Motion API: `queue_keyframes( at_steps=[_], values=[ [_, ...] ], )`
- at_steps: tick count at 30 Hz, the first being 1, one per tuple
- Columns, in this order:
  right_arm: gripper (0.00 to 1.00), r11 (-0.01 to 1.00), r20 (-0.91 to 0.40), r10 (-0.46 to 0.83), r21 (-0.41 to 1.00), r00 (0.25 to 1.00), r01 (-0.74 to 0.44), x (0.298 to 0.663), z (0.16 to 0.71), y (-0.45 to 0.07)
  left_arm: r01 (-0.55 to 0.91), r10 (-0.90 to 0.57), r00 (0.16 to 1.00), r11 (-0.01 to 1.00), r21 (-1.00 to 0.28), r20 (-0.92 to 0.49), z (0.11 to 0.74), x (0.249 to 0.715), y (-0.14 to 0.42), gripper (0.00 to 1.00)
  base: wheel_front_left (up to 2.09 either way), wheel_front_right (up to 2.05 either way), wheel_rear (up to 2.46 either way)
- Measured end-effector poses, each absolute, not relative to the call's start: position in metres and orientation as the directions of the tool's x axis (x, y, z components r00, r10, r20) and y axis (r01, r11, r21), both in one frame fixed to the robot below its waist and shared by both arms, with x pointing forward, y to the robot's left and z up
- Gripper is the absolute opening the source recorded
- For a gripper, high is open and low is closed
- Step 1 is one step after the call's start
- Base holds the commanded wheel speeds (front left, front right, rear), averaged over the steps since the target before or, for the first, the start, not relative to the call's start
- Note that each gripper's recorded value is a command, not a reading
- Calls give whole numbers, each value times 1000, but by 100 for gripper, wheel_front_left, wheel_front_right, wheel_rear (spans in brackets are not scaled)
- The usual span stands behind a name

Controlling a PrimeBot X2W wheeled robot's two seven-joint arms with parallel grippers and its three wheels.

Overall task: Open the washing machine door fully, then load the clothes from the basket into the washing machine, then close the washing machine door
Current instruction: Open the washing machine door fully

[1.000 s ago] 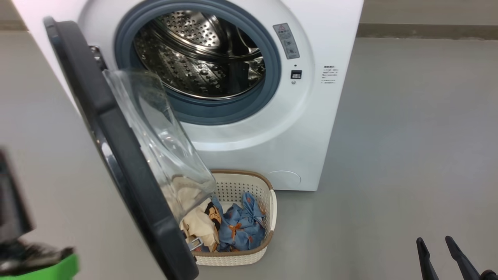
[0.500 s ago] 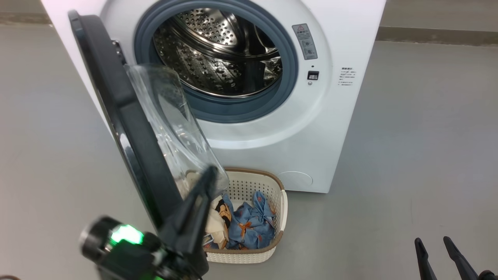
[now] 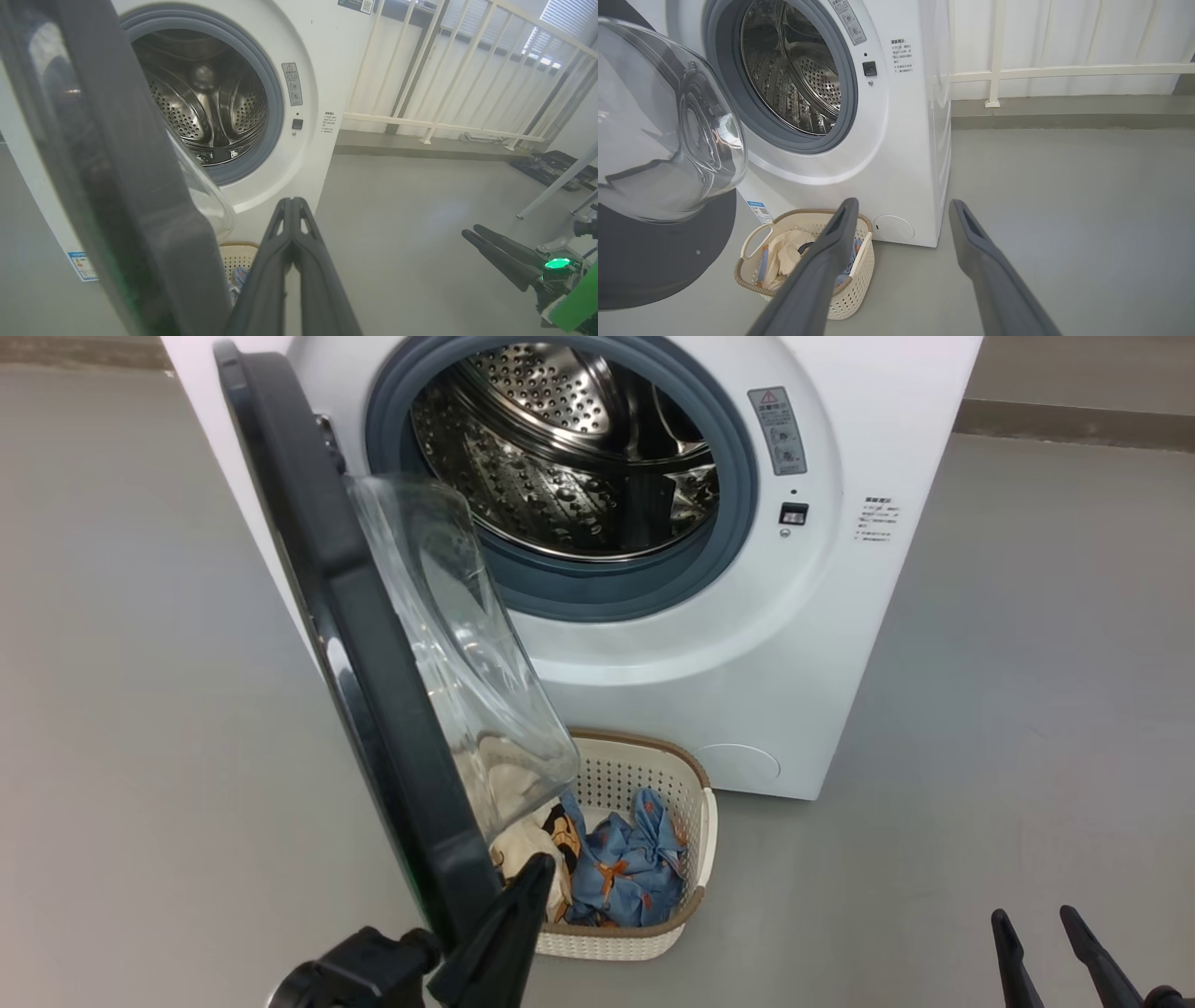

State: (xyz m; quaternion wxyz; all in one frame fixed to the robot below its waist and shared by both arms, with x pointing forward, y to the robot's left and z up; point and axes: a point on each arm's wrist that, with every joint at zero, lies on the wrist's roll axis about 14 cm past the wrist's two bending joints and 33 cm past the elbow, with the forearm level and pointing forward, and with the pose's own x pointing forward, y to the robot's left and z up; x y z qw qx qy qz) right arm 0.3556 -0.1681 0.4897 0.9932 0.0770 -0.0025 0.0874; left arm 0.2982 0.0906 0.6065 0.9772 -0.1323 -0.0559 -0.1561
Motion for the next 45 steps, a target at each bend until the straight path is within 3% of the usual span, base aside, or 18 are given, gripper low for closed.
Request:
queue_keyframes(
  at_steps=[10, 26, 45],
  values=[
    [100, 967, 5, 202, 156, 979, -200, 359, 485, -159, 215, -199, 976, 938, -272, 87, 590, 303, 109, 0, 0, 0, 0],
    [100, 969, -14, 189, 165, 982, -184, 357, 479, -162, 173, -175, 984, 937, -302, 19, 571, 311, 109, 0, 0, 0, 0],
    [100, 957, -30, 243, 172, 970, -235, 365, 473, -143, 55, -54, 998, 958, -282, 14, 568, 309, 132, 0, 0, 0, 0]
  ],
)
